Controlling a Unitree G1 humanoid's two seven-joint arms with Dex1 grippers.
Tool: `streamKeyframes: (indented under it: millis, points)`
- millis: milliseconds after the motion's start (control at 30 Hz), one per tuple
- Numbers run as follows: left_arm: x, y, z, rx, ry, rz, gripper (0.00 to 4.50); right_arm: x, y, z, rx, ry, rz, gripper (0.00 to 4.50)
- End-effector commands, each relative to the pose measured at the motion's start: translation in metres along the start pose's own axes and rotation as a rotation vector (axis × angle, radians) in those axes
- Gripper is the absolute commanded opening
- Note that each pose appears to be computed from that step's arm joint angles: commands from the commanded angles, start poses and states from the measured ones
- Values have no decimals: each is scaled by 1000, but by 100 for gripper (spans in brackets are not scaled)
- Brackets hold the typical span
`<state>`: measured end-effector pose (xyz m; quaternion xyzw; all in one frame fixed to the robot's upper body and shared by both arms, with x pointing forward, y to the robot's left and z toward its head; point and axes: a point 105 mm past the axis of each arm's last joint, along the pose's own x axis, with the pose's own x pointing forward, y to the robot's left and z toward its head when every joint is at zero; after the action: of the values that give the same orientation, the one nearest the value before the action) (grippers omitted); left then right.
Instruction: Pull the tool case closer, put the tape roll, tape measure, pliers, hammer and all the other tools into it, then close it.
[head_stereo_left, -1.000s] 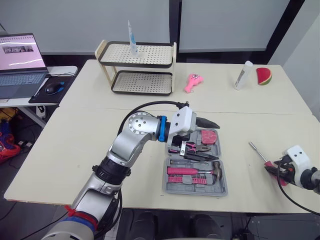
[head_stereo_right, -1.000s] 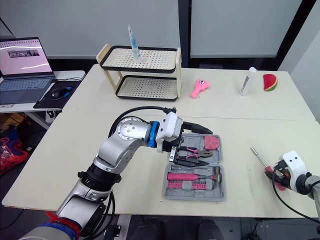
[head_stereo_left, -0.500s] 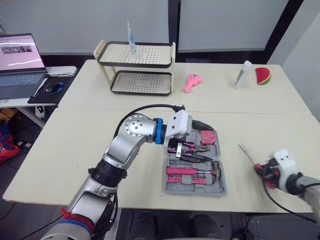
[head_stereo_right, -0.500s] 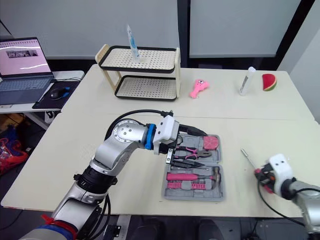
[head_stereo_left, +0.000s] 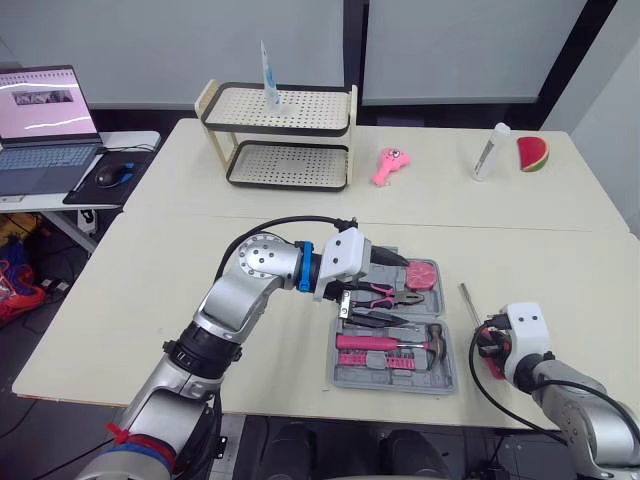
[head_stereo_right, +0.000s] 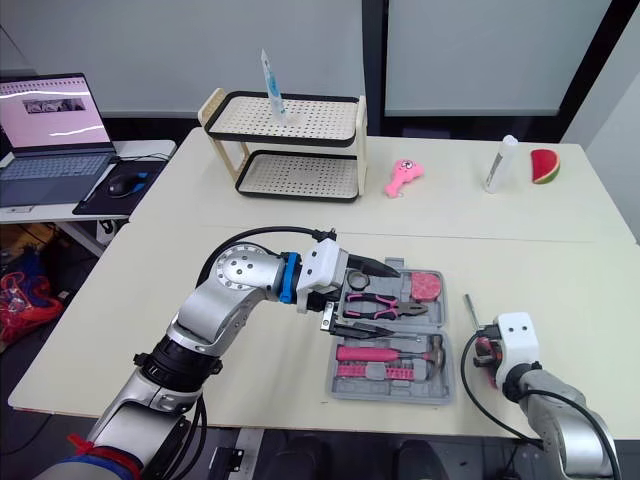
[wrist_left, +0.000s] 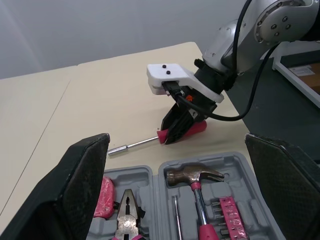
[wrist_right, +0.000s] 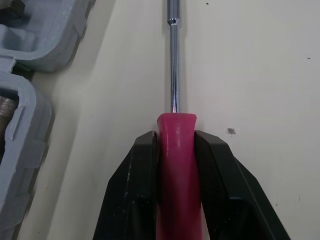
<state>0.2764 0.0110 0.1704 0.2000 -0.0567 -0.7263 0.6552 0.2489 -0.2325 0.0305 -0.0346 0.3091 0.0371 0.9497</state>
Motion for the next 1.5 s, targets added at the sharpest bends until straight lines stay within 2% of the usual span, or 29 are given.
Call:
streamKeyframes:
  millis: [33,67,333,400,467,567,667,767,867,1033,1233,1500]
  points:
    - [1,-4,9,35,-19,-13,450,-2,0,2,21,-9,-17,118]
    - [2,-4,9,35,-19,-13,450,-3,0,3,38,-15,-16,155]
    - [3,-3,9,36,-23,-11,450,-16,-5,25,37,-64,3,327]
    - [3,-4,9,34,-28,-11,450,-26,-9,43,-27,-100,23,387]
    - [3,-5,8,32,-32,-14,450,-37,-12,64,-173,-134,68,446]
    - [4,-7,7,25,-45,-19,450,-50,-8,85,-426,-130,215,446]
    - [6,-9,6,17,-56,-22,450,-62,-5,95,-717,-60,372,446]
    - [6,-12,6,11,-60,-20,450,-68,-7,95,-1163,36,505,446]
    - [7,-14,4,15,-56,-15,450,-63,-13,92,-1516,89,582,446]
    - [6,-15,3,8,-54,-2,450,-37,-14,84,-1927,99,675,446]
    - [4,-17,2,-3,-47,17,450,-16,-10,75,-2205,137,776,446]
    - [2,-20,0,-18,-36,34,450,-1,6,70,-2338,129,863,446]
